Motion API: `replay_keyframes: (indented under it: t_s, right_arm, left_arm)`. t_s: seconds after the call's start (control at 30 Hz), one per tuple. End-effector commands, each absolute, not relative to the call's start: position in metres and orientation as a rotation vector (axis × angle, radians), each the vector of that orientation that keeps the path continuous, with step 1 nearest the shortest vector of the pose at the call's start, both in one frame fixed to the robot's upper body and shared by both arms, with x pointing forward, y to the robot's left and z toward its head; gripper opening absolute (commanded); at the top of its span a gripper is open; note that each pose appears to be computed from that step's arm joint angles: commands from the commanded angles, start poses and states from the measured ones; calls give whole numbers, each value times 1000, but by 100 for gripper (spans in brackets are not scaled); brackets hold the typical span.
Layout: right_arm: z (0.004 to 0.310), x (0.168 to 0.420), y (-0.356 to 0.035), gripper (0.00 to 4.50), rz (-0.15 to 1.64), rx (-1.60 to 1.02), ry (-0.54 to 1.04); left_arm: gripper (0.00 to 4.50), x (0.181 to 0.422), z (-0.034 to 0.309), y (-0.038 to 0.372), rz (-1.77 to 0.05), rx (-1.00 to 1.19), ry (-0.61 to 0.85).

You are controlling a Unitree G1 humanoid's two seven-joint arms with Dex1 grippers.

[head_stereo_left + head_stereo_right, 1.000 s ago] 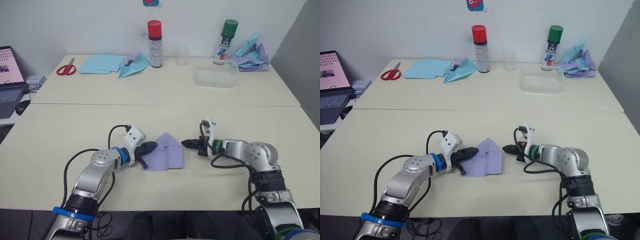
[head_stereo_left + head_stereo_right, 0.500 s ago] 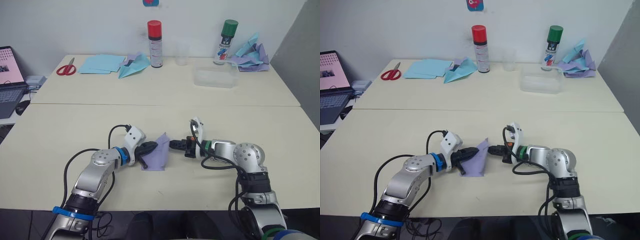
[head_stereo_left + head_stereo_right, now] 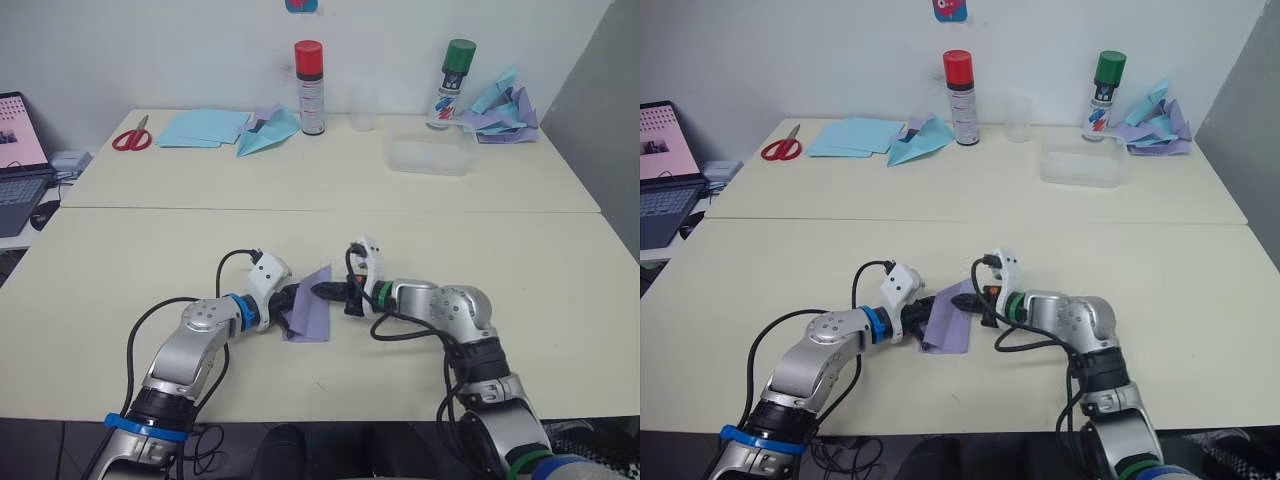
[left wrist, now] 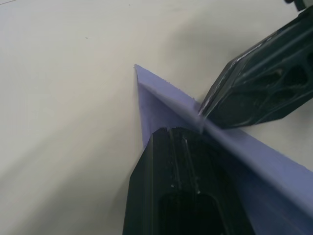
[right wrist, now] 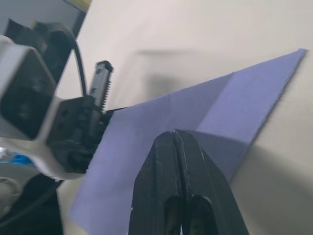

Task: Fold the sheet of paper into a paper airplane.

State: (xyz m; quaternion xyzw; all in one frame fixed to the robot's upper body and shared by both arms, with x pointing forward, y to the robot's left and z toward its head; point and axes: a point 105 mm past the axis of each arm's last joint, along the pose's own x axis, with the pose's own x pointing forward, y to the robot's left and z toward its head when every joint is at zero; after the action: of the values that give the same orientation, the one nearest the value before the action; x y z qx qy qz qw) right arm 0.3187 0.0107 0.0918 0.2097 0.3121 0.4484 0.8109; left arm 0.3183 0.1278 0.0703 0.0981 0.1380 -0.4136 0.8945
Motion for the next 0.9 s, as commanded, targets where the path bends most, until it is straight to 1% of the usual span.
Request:
replay_keyframes:
  t_s: [0.03, 0.23, 0.37, 0.47, 0.6, 0.73, 0.9]
  right_arm:
    - [100, 321, 19, 1, 1006, 371, 597]
    - [90, 319, 21, 1, 1030, 248, 588]
    - [83, 319, 18, 1, 1027, 194, 591]
    - [81, 321, 17, 1, 1025, 171, 584]
    - [78, 323, 14, 1, 1016, 128, 580]
    - [74, 327, 12, 1, 1000, 84, 572]
    - [70, 328, 9, 1, 990, 27, 561]
  left_arm:
    - [0, 312, 52, 144, -812, 201, 388]
    - [0, 312, 63, 169, -744, 163, 393]
    - [0, 315, 85, 185, -714, 135, 349]
    - [0, 315, 112, 184, -742, 88, 276]
    - [0, 314, 128, 167, -805, 87, 231]
    - [0, 318, 124, 141, -858, 96, 224]
    - [0, 326, 94, 136, -829, 161, 303]
